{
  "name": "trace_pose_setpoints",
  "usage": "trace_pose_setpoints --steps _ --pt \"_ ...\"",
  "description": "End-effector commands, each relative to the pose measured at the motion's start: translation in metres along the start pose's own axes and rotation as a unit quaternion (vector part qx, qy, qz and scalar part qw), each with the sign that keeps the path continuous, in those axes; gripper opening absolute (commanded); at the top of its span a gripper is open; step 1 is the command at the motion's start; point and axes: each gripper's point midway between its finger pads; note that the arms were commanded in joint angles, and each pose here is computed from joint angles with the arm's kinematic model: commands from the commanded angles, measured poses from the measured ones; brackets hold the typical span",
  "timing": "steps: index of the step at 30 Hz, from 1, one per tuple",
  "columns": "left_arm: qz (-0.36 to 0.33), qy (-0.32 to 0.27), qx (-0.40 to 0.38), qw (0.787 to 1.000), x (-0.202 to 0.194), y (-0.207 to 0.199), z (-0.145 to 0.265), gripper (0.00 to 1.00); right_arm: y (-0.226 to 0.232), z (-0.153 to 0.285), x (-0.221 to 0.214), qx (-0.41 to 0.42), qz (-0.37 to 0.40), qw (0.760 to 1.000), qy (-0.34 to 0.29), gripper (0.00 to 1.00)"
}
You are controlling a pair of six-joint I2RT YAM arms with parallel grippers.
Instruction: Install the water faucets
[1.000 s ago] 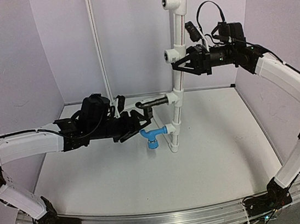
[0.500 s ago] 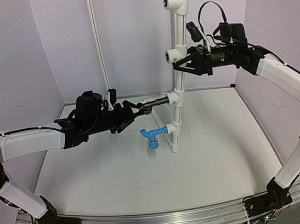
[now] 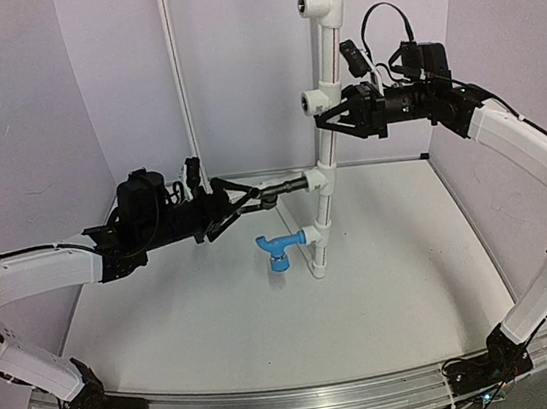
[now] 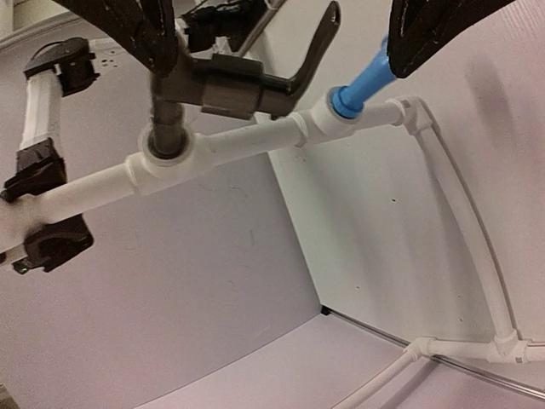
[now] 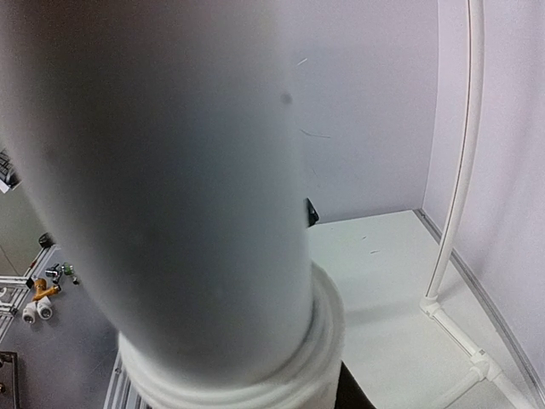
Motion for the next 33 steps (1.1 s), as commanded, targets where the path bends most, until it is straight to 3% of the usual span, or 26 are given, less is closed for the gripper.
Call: trace_pose_setpoints --steps 1,6,12,16,24,33 --pt "0.045 0.051 -0.053 0.996 -0.009 -0.043 0.009 0.87 0.008 0.0 -0.046 0.003 -0.114 0.992 0.058 0.03" --pt "0.15 0.13 -0.073 0.977 -0.028 -0.055 -0.001 0.91 0.006 0.0 -0.047 -0.003 -0.112 0.992 0.061 0.02" --pt "0.221 0.106 -0.075 0.967 -0.024 -0.059 0.017 0.99 0.005 0.0 -0.046 -0.006 -0.11 0.992 0.061 0.02" --pt "0.283 0.099 -0.054 0.953 -0.022 -0.058 0.019 1.0 0.006 0.0 -0.047 -0.005 -0.111 0.992 0.062 0.01" --pt "0.329 0.12 -0.052 0.935 -0.024 -0.074 -0.003 1.0 0.005 0.0 -0.046 -0.005 -0.11 0.992 0.061 0.01" --pt "0.324 0.117 -0.061 0.937 -0.02 -0.069 -0.029 0.96 0.006 0.001 -0.045 -0.006 -0.108 0.992 0.061 0.01"
Point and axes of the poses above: each gripper's point midway between its finger pads, its own z axis back along the fingers, its own y axis along the line the jaws close on, x = y × z, and after that the axes turned 15 degrees about z, right-handed
